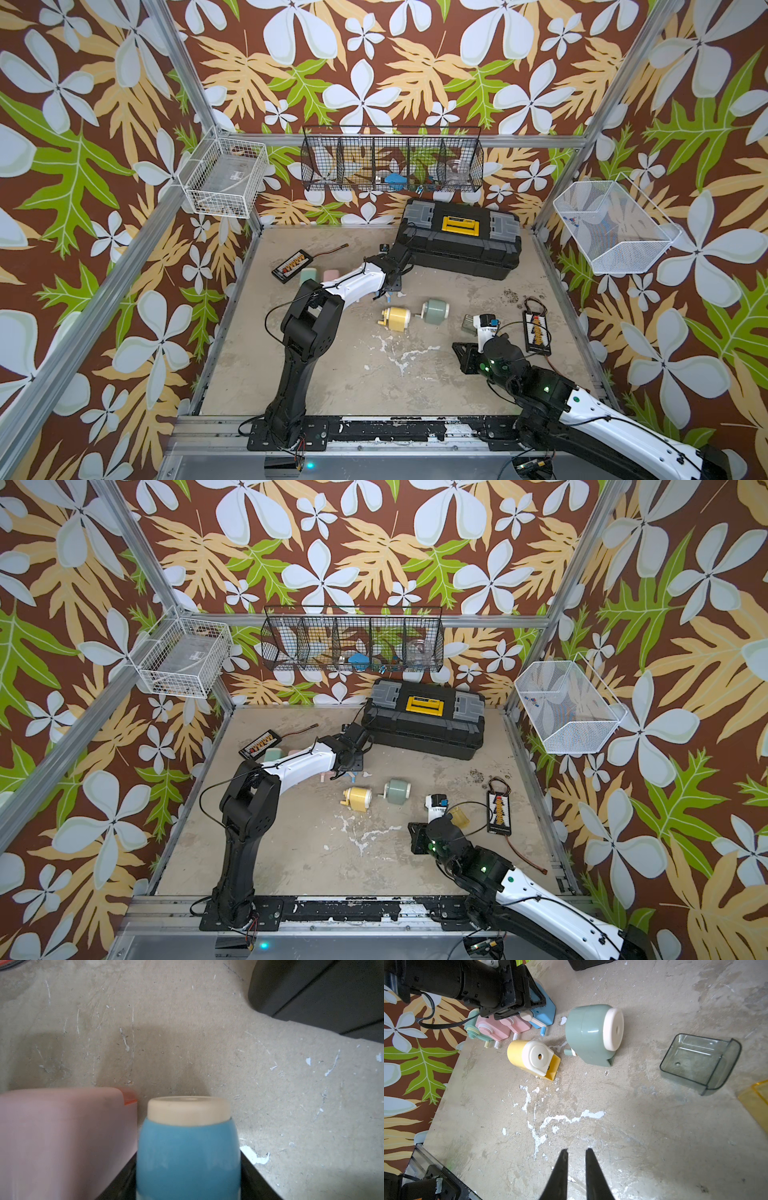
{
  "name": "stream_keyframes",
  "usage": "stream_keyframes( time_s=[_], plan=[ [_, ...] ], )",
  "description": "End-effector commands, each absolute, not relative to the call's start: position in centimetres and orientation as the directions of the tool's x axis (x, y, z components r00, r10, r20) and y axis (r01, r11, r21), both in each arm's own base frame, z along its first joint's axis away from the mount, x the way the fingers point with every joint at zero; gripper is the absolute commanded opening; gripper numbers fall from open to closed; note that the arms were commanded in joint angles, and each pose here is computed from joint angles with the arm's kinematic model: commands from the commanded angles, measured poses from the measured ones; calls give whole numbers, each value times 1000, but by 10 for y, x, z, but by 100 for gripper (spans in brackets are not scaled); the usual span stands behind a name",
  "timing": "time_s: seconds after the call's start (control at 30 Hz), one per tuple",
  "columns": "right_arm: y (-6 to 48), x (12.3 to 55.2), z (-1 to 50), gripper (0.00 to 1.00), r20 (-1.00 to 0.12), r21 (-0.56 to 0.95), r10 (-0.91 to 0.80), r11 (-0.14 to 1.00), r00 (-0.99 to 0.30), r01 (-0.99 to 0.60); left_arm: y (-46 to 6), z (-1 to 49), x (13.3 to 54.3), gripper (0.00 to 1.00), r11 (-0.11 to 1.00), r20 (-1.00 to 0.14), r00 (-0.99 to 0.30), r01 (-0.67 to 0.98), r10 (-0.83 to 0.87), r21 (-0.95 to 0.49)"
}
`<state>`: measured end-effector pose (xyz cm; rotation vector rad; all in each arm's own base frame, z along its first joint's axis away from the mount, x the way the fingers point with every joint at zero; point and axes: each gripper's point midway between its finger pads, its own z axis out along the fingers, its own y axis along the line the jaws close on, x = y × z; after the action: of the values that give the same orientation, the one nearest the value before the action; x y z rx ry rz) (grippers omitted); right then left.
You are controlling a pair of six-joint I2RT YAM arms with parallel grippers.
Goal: Put the tray back into the pencil sharpener
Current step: Place the pencil sharpener at the center of the board, then pick up the container from the center of the board.
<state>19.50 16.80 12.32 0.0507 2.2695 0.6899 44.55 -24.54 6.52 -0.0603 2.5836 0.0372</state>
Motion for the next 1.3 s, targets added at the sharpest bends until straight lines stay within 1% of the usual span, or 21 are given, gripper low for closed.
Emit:
stream_keyframes(
  time_s=[0.0,0.07,0.13,0.17,0.23,0.27,0.4,0.5,0.67,0.8,0.9,1.0,1.1,1.17,1.27],
  plan=[
    [168,197,126,18,-664,490,238,854,-709,-172,-246,62,447,55,999,-531,-847,-35,-19,21],
    [168,197,126,18,-664,491,238,854,-709,-173,-246,63,448,67,999,-532,-847,-33,-15,24],
    [168,197,126,18,-665,490,238,854,-708,-174,-247,65,448,72,999,-534,-845,-26,-12,19],
    [168,197,126,18,-665,491,237,854,-709,-175,-246,65,448,77,999,-536,-844,-28,-13,20],
    [169,197,126,18,-664,491,236,853,-709,-175,-247,69,448,81,1000,-543,-840,-22,-10,16],
    [168,196,126,18,-663,490,235,854,-711,-174,-247,71,449,85,1000,-546,-837,-21,-8,17],
    [168,196,125,19,-663,488,233,855,-712,-175,-249,88,449,88,1000,-571,-821,-9,-5,5],
    [168,196,125,19,-664,487,232,856,-711,-176,-250,111,449,89,1000,-609,-793,1,-3,-6],
    [165,196,126,19,-669,472,226,865,-708,-169,-254,166,438,89,999,-692,-722,27,4,-23],
    [158,199,128,20,-676,441,221,885,-703,-146,-254,220,421,89,995,-781,-625,65,-18,-75],
    [150,202,127,20,-679,400,215,910,-702,-109,-250,261,402,82,981,-846,-529,119,-70,-156],
    [140,207,126,20,-678,365,217,929,-702,-66,-237,291,380,76,956,-893,-429,178,-138,-234],
    [129,214,124,20,-674,333,216,943,-707,-29,-226,308,355,72,924,-924,-335,262,-185,-280],
    [117,219,122,20,-671,302,222,953,-707,13,-220,308,337,69,903,-940,-281,325,-193,-282],
    [89,226,115,21,-657,258,262,959,-707,115,-207,308,315,64,886,-961,-193,383,-200,-262]
  ],
)
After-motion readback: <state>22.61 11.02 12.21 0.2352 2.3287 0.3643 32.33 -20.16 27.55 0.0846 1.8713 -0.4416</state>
